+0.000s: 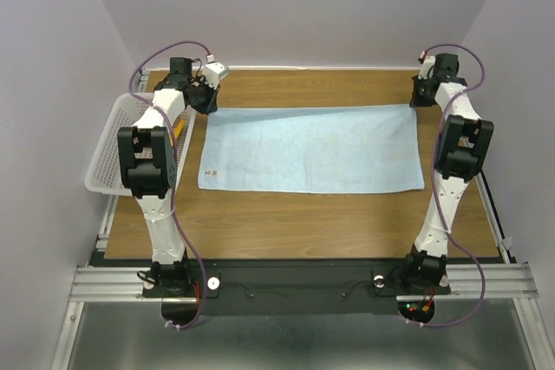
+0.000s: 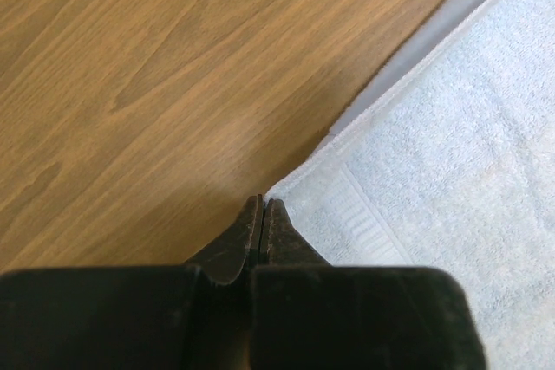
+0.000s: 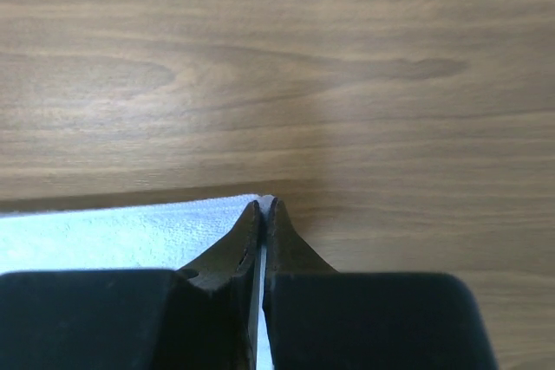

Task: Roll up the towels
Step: Fold the towel

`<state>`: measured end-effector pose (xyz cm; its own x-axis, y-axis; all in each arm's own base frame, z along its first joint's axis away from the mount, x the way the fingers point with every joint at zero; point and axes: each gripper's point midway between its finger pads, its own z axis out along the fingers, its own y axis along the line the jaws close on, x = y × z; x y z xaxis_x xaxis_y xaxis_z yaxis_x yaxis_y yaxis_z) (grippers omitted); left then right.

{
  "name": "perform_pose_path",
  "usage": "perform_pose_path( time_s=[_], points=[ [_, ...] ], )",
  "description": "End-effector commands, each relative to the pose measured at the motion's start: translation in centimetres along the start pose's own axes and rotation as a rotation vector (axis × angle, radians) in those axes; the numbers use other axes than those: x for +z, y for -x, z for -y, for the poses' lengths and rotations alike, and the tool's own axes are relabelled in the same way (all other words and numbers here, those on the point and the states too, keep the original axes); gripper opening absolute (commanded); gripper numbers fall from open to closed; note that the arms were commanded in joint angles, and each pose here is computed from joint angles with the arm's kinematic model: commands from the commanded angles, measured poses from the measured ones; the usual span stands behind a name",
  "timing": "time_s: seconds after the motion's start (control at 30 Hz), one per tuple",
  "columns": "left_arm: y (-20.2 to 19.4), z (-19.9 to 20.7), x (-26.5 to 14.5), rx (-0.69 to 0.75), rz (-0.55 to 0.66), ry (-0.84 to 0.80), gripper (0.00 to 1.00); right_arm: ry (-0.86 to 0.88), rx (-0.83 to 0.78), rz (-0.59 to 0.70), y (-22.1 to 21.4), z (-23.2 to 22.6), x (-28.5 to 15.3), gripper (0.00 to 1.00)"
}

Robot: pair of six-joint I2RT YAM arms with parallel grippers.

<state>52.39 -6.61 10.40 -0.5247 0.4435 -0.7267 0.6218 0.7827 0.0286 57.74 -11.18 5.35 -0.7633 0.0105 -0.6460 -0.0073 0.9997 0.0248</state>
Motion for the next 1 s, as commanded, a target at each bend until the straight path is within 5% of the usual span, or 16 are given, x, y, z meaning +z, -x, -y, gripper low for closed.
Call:
perform_pose_path(
  time_s=[0.0, 0.5, 0.97],
  points=[
    [4.5, -0.9, -2.4, 0.035, 0.109, 0.043, 0.00, -0.031, -0.060, 0.165, 6.4, 1.3, -5.9, 0.01],
    [3.3, 1.4, -6.5, 0.183, 0.094, 0.024, 0.00, 0.083, -0.156, 0.158, 1.9, -1.5, -14.1, 0.01],
    [-5.6, 4.3, -11.0, 0.337, -0.078, -0.112, 0.00, 0.131, -0.287, 0.082, -5.7, -2.1, -17.3, 0.01]
  ],
)
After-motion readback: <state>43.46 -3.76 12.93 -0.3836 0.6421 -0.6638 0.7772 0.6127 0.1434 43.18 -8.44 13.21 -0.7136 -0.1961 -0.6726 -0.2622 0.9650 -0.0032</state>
